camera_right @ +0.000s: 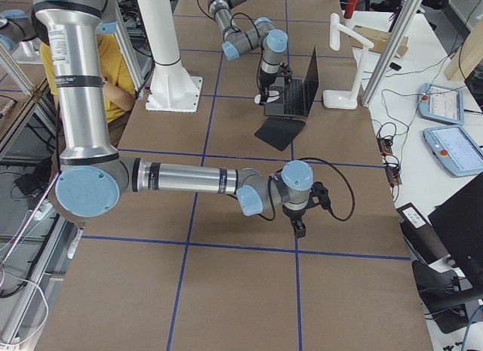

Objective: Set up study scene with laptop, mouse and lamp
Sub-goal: 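Carry the white mouse with the left gripper toward the mouse pad, then lower the white mouse onto the mouse pad and open left gripper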

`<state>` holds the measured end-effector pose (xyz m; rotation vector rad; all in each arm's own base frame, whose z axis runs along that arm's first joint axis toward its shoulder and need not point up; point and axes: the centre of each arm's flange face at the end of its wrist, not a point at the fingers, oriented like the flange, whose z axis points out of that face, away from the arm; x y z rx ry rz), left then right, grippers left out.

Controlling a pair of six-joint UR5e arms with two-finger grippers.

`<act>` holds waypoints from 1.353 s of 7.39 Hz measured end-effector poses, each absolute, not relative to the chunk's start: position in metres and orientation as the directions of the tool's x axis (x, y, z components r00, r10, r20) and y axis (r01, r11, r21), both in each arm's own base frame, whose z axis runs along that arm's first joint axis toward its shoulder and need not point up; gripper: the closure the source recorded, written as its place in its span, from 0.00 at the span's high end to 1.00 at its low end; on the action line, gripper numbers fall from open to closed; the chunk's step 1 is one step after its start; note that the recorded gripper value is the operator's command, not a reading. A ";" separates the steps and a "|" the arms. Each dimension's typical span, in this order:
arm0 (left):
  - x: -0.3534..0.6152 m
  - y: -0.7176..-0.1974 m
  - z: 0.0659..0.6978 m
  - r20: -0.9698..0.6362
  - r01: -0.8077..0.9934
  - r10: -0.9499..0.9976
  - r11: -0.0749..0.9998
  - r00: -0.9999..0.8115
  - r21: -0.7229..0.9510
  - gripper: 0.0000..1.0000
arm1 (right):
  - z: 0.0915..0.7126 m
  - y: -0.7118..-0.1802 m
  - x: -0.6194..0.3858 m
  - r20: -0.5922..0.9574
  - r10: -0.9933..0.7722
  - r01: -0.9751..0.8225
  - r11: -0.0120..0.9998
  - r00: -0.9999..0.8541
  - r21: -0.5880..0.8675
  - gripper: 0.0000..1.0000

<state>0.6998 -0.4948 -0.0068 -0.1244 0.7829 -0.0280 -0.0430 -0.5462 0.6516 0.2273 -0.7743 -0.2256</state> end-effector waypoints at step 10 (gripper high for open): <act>0.788 -0.463 -0.026 -0.737 0.159 -0.096 0.987 0.669 0.016 0.54 | 0.663 -0.541 -0.043 0.670 -0.266 0.117 0.959 0.693 0.259 1.00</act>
